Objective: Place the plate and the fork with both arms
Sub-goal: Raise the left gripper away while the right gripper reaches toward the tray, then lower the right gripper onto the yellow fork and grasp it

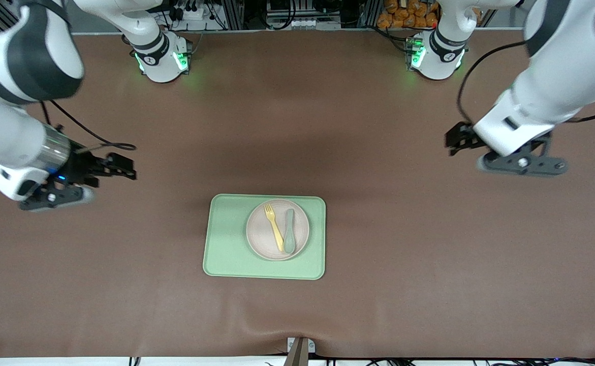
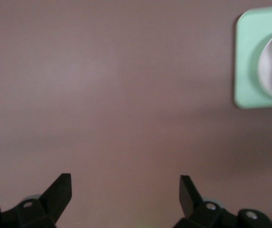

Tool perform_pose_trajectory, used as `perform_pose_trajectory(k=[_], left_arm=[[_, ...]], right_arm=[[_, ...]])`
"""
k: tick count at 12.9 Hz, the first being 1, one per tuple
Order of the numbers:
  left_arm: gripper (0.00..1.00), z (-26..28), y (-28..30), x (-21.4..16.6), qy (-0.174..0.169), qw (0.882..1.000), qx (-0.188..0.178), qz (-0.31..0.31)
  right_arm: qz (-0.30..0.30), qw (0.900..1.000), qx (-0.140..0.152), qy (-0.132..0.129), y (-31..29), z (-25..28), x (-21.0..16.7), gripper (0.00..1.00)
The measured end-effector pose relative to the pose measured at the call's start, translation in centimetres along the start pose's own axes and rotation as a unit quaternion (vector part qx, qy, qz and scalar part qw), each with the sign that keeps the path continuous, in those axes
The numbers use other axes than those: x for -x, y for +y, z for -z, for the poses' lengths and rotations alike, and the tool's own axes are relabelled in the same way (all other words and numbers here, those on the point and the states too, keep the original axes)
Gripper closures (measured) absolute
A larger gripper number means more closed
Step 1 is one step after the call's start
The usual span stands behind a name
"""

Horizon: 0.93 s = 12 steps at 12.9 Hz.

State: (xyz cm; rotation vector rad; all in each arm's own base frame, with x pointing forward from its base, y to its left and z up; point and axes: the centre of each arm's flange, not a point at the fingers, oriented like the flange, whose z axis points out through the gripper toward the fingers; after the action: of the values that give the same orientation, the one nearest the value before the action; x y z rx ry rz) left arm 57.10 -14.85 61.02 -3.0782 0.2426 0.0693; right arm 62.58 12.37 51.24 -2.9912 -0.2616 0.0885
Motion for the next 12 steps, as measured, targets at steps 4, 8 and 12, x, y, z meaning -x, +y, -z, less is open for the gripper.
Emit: perform_pose_trajectory(k=[4,8,12], left_arm=[[0.00,1.3,-6.0,3.7,-0.003,1.000,-0.005,0.009],[0.00,1.5,-7.1,3.9,-0.007,1.000,-0.004,0.019],[0.00,2.2,-8.4,4.1,-0.005,0.999,0.003,0.031]], right_arm=[[0.042,0.999,0.003,0.015,-6.8,-7.3,-4.4,0.00],[0.082,0.996,0.013,0.040,-14.5,-13.5,-8.9,0.00],[0.072,0.994,0.021,0.076,-21.2,-20.5,-9.7,0.04]])
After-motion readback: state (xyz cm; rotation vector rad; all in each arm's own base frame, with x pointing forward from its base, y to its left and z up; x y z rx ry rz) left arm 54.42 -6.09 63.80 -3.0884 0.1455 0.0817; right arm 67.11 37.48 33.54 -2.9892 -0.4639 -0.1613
